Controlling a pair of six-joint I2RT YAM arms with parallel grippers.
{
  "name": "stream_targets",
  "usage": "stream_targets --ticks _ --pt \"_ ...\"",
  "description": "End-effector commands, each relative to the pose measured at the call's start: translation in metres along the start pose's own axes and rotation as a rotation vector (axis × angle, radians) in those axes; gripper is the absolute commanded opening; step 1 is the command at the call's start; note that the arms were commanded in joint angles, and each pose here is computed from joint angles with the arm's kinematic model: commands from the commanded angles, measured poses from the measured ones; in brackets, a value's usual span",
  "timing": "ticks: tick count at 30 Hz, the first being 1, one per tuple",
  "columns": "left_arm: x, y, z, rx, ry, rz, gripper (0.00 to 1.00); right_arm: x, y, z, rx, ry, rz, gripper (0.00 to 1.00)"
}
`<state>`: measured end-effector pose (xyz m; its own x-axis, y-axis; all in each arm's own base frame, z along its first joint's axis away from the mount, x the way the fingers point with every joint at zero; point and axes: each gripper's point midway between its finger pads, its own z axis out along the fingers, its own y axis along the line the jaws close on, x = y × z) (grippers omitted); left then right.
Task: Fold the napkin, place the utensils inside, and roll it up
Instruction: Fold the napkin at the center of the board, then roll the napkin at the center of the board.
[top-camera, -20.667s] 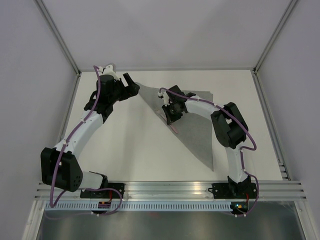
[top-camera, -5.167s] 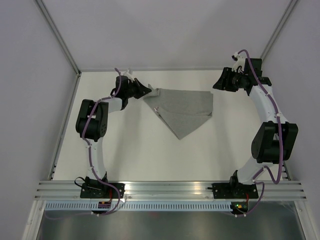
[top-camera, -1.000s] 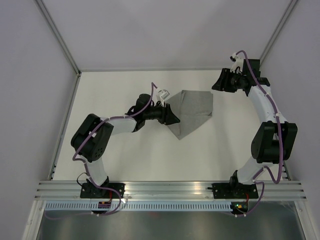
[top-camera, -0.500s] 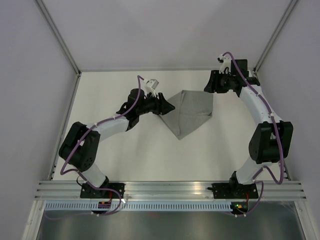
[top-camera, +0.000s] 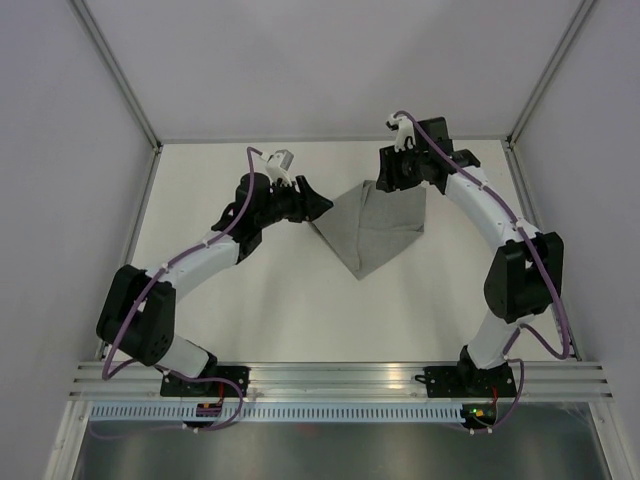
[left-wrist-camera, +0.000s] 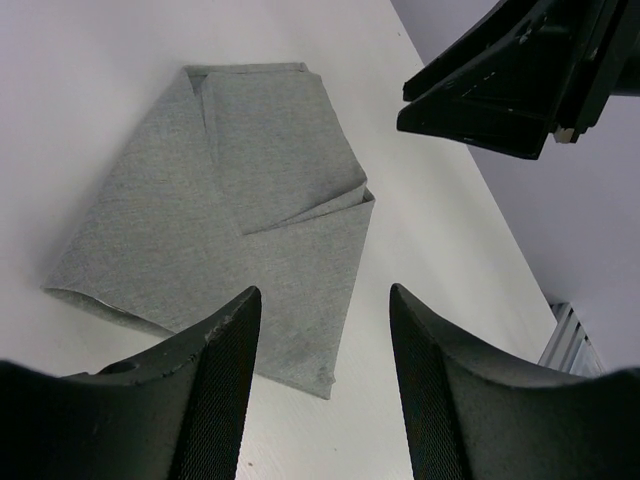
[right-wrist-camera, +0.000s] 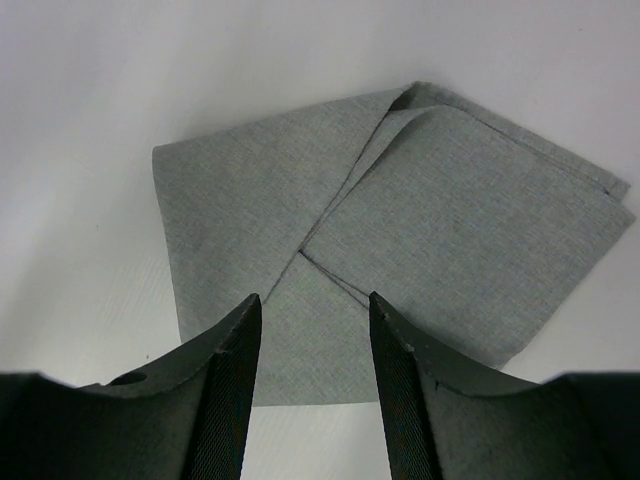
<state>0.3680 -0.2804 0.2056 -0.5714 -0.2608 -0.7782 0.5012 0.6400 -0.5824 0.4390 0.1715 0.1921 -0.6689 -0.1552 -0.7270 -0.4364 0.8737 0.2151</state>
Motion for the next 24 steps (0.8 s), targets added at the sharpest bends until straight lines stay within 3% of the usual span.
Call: stream_targets --ticks 1,24 --pt "-0.010 0.001 -0.012 -0.029 -0.032 -0.034 0.60 -0.006 0.012 0.007 0.034 0.017 -0.050 0.54" --pt "-0.028 0.009 -0.027 -0.075 -0.040 -0.042 0.62 0.024 0.077 0.073 0.020 0.139 -0.230 0.52"
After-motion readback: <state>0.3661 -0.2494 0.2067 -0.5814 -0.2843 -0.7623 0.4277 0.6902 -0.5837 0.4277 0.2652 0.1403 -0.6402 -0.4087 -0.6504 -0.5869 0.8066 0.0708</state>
